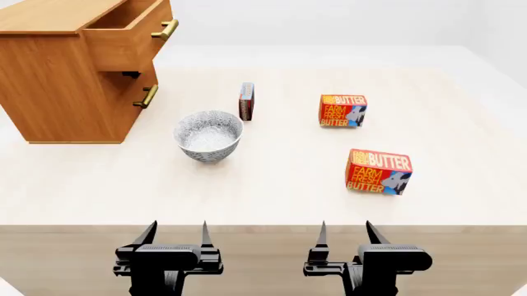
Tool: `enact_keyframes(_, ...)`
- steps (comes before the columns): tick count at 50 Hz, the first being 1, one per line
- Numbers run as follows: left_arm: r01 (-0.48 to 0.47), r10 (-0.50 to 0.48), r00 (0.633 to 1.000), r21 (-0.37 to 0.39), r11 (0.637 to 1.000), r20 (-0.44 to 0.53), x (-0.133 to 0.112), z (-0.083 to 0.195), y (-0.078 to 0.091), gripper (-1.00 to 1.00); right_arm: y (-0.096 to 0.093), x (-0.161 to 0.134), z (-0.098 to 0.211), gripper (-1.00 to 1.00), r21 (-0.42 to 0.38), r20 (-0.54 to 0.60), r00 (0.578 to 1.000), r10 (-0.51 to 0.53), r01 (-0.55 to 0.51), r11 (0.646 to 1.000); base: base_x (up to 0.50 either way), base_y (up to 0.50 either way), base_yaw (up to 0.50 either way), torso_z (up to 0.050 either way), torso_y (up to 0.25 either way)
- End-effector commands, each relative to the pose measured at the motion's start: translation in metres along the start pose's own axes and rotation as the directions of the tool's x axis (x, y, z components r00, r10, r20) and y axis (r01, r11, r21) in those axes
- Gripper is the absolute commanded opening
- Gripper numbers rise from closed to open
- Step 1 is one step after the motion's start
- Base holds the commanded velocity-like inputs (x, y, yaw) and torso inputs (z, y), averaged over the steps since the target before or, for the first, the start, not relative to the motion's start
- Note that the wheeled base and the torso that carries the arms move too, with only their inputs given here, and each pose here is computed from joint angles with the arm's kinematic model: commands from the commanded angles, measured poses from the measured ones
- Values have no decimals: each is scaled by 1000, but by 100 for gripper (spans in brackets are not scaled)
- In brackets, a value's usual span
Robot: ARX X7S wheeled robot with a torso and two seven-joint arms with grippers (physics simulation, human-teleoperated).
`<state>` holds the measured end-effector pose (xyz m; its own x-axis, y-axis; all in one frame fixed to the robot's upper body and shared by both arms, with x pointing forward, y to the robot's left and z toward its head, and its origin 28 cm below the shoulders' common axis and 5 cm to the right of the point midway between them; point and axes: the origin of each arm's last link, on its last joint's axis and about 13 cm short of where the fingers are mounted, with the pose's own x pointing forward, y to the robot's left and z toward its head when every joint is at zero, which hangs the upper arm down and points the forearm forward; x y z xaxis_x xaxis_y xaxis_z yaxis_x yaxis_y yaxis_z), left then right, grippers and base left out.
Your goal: Put the chocolate pudding in the top drawer of the cabinet and close it.
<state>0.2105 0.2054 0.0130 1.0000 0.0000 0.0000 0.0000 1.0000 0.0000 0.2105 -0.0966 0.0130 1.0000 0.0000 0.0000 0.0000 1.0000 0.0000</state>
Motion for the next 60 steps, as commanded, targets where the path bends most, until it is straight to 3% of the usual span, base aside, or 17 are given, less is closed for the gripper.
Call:
enact_keyframes(1,2,-2,1000,1,1000,-1,0,0,0,100,0,0,0,100,2,1,1000,-1,1,1000,0,0,0,0,0)
enact_keyframes(16,25,-25,1000,13,1000,3,-1,0,-1,100,1,1,0,100,7,-1,1000,0,0,1000,0,0,0,0,0)
enact_keyframes(31,25,-25,1000,-15,1000,-1,1,15,4,100,2,2,7,100,13,6,1000,7,-7,1000,0,0,0,50,0)
enact_keyframes(38,30,-30,999,11,999,29,4,48,10,100,3,6,29,100,8,45,999,14,-14,1000,0,0,0,50,0)
enact_keyframes(50,80,-90,988,90,993,122,14,138,26,100,-7,33,118,100,-60,181,983,26,-15,998,0,0,0,50,0)
enact_keyframes(60,70,-104,971,158,985,214,39,210,40,100,-21,62,192,100,-103,274,962,6,24,994,0,0,0,50,0)
